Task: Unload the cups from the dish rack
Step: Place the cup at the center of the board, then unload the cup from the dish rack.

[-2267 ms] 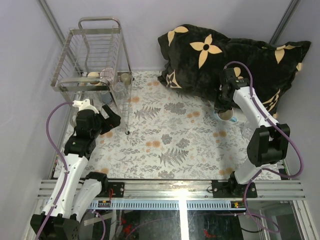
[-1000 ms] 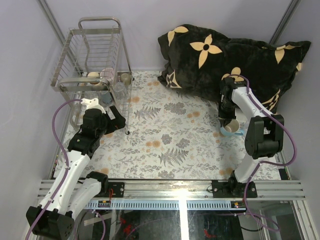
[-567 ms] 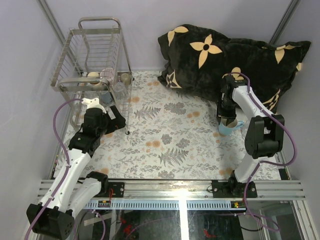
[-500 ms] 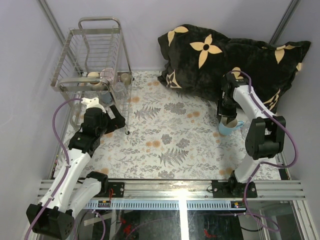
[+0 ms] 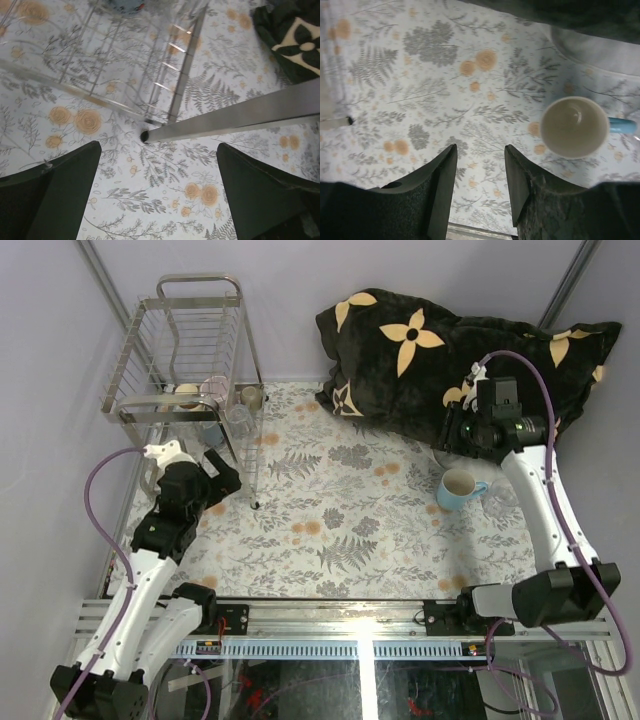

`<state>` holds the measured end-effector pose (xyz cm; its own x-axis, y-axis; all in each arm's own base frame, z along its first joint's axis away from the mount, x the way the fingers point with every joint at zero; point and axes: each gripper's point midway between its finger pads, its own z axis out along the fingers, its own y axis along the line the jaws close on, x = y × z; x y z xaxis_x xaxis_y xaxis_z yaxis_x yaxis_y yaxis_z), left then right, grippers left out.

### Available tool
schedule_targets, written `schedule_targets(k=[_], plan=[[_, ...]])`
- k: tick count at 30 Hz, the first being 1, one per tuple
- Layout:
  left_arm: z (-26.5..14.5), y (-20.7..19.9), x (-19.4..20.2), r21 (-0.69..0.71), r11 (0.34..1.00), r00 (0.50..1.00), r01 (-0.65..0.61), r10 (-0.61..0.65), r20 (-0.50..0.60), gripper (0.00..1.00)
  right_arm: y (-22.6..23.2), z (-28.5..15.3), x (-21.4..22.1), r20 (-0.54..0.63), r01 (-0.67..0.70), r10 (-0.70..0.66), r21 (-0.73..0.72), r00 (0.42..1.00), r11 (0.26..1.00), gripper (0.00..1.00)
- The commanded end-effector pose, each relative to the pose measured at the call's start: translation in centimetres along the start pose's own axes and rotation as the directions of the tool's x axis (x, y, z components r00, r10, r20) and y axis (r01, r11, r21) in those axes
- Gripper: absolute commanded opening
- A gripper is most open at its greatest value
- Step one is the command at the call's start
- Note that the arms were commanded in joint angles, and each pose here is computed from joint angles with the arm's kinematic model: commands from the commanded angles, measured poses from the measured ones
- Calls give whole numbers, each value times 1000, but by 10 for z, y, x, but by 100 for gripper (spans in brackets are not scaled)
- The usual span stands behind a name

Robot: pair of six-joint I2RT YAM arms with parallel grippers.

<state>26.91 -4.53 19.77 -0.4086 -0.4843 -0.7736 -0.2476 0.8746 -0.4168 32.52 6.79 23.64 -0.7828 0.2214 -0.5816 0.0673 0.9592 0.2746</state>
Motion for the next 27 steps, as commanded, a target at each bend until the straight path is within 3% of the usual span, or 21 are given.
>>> schedule_targets(k=[1, 10, 17, 23, 27], plan=[[7, 26, 6, -114, 992, 997, 63, -57, 56, 100, 33, -3, -1, 54, -9, 20, -192, 998, 981, 50], [10, 44, -17, -163, 979, 966, 124, -81, 246, 100, 58, -22, -11, 175, 19, 42, -333, 984, 943, 51], [31, 65, -20, -260, 957, 944, 128, -37, 328, 97, 67, -25, -10, 206, 32, 54, -394, 977, 919, 52], [43, 57, -36, -206, 974, 903, 98, 0, 430, 100, 71, -32, -10, 232, 37, 69, -424, 970, 905, 53], [60, 50, -40, -213, 976, 902, 51, 47, 430, 100, 71, -30, -5, 222, 29, 75, -433, 972, 901, 53]])
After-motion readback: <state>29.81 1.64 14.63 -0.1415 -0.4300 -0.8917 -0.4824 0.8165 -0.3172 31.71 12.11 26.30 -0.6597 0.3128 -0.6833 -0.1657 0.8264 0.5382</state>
